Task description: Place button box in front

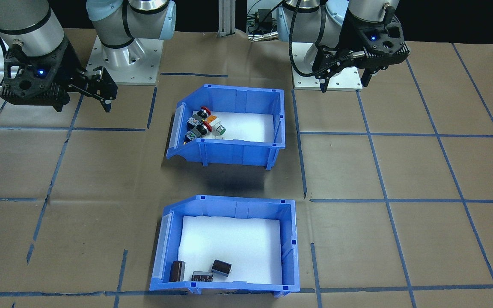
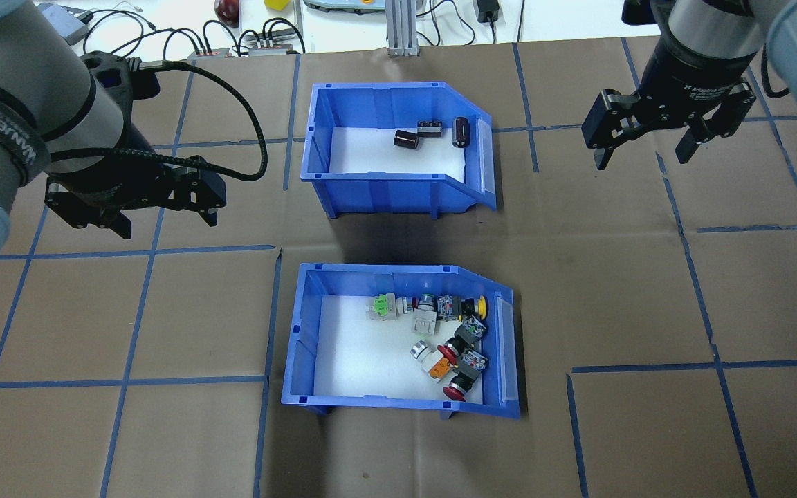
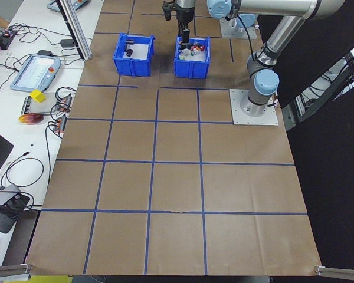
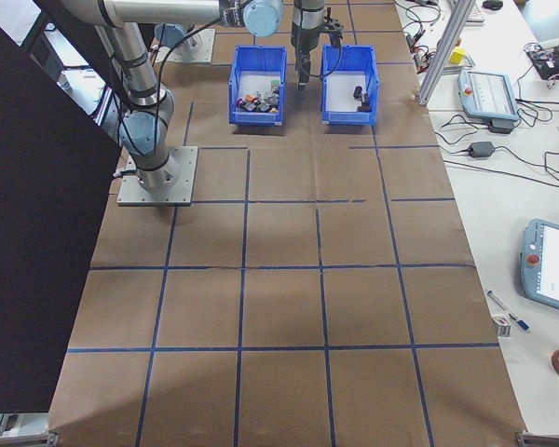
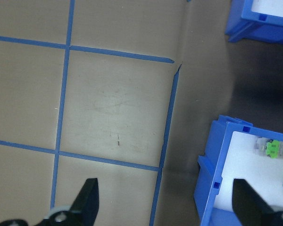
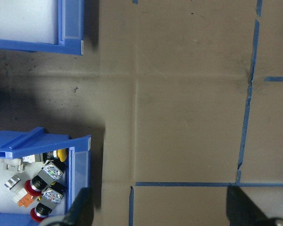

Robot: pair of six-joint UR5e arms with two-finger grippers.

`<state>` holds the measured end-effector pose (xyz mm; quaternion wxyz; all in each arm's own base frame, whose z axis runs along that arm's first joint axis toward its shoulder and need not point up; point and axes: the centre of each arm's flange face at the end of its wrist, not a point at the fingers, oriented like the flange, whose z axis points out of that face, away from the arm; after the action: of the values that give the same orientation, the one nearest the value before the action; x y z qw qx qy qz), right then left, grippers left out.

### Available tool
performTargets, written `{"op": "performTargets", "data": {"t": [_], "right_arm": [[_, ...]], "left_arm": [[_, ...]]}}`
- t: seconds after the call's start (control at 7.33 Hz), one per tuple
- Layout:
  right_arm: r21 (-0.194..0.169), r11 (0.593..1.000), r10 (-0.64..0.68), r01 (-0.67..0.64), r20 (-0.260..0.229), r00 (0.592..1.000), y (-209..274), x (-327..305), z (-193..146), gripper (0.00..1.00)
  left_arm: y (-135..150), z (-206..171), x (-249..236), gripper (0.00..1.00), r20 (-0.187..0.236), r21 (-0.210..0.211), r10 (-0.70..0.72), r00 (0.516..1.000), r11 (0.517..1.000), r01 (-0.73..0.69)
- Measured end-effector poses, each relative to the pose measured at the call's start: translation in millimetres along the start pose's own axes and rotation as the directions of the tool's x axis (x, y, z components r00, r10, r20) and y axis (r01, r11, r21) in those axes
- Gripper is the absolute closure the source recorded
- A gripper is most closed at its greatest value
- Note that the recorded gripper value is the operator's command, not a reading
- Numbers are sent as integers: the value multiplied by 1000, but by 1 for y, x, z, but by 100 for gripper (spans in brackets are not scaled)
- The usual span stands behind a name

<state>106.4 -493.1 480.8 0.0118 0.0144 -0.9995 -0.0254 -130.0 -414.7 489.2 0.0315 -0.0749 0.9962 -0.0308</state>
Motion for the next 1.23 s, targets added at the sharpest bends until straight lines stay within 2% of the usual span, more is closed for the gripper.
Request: {"op": "performTargets", "data": {"t": [0.82, 1.23], "right_arm": [[-4, 1000, 0, 0, 0, 1000, 2, 0, 3, 0], [-5, 1000, -4, 4, -2, 1000, 1, 0, 3, 0]], "left_arm": [[1, 2, 0, 1, 5, 0, -1, 1000, 1000, 1], [4, 9, 0, 1, 3, -11, -117, 993, 993, 117]]}}
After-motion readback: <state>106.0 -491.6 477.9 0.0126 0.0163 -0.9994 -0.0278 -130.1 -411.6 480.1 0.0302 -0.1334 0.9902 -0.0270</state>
